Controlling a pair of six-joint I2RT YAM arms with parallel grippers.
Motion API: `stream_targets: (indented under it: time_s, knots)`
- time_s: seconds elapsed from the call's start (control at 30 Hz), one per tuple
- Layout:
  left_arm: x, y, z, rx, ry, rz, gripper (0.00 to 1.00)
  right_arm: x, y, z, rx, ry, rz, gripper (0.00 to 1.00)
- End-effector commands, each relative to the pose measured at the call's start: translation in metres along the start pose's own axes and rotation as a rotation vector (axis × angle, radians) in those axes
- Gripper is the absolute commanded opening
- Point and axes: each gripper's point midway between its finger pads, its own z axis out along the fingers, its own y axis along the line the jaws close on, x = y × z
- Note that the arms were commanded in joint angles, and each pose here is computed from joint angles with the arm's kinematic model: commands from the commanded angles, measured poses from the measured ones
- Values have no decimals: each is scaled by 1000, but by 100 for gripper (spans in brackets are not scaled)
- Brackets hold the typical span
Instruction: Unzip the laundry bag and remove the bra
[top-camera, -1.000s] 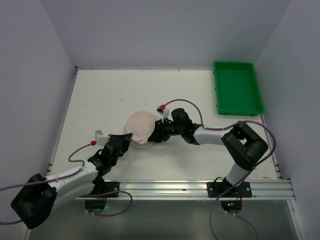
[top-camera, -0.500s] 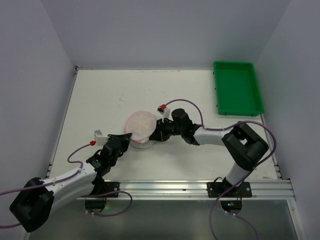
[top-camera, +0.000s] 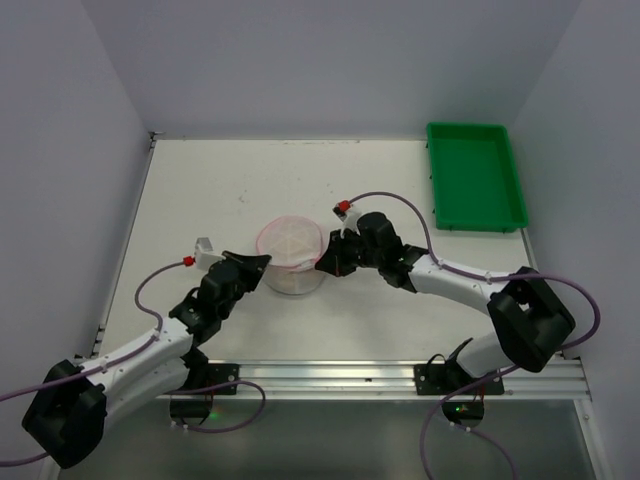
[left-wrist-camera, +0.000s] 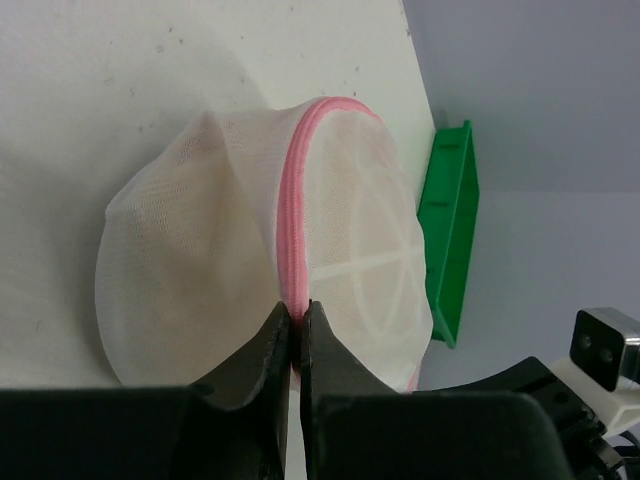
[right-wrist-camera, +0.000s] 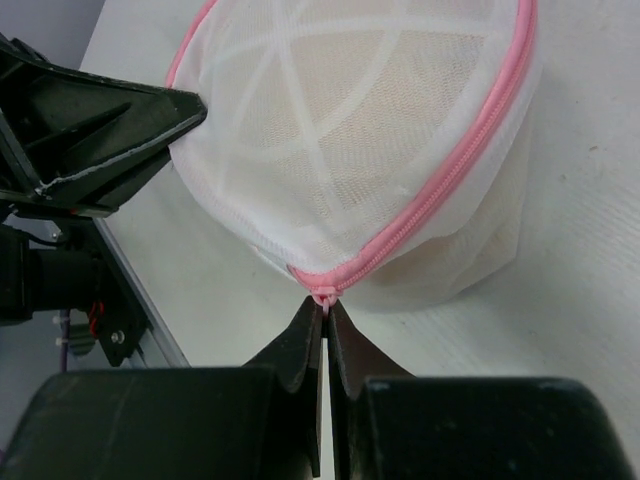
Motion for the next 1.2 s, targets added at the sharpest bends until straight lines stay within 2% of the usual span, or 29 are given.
stream_targets:
  time_s: [0.0,0.13,0.17,0.23,0.27,0.33,0.37,0.43,0.47,0.57,0.73,0.83,0.93,0.97,1.03,1.1,1.13,1.17]
  knots:
    - [-20,19,7,-92,-59,235,0,-10,-39,-18,187,2,-60,0]
    - [-25,3,11,-66,-52,359,0,-8,-34,-22,165,28,-86,0]
    - [-25,-1,12,-54,-48,377,3,-7,-30,-22,153,32,-81,0]
    - [-26,-19,15,-7,-42,395,21,-8,-16,-19,95,28,-32,0]
    - [-24,-25,17,2,-33,402,36,-10,-12,-16,81,17,-10,0]
    - [-21,-45,17,50,-11,408,39,-16,5,-7,23,0,36,0]
    - [-20,-48,19,52,-6,408,44,-16,8,-3,20,1,46,0]
    - [-20,-56,19,52,1,408,61,-18,16,7,18,-5,78,0]
    - [-21,-58,17,50,4,406,81,-19,18,10,15,-9,91,0]
    - [-19,-52,9,2,37,380,100,-23,31,19,-2,-28,124,0]
    - [1,-42,-2,17,136,270,100,-26,55,27,-13,-53,112,0]
    - [11,-43,1,23,176,260,94,-26,59,32,-17,-52,104,0]
    - [23,-50,6,47,205,247,81,-22,61,37,-21,-35,93,0]
    - [27,-51,10,51,211,248,74,-22,61,37,-19,-35,87,0]
    - [36,-61,11,69,230,266,67,-20,61,38,-12,-26,83,0]
    - [41,-60,16,50,233,274,50,-18,58,36,1,-19,75,0]
    - [40,-58,18,43,229,274,33,-17,57,34,11,-13,70,0]
    - [39,-59,19,44,220,274,24,-14,55,32,17,-4,68,0]
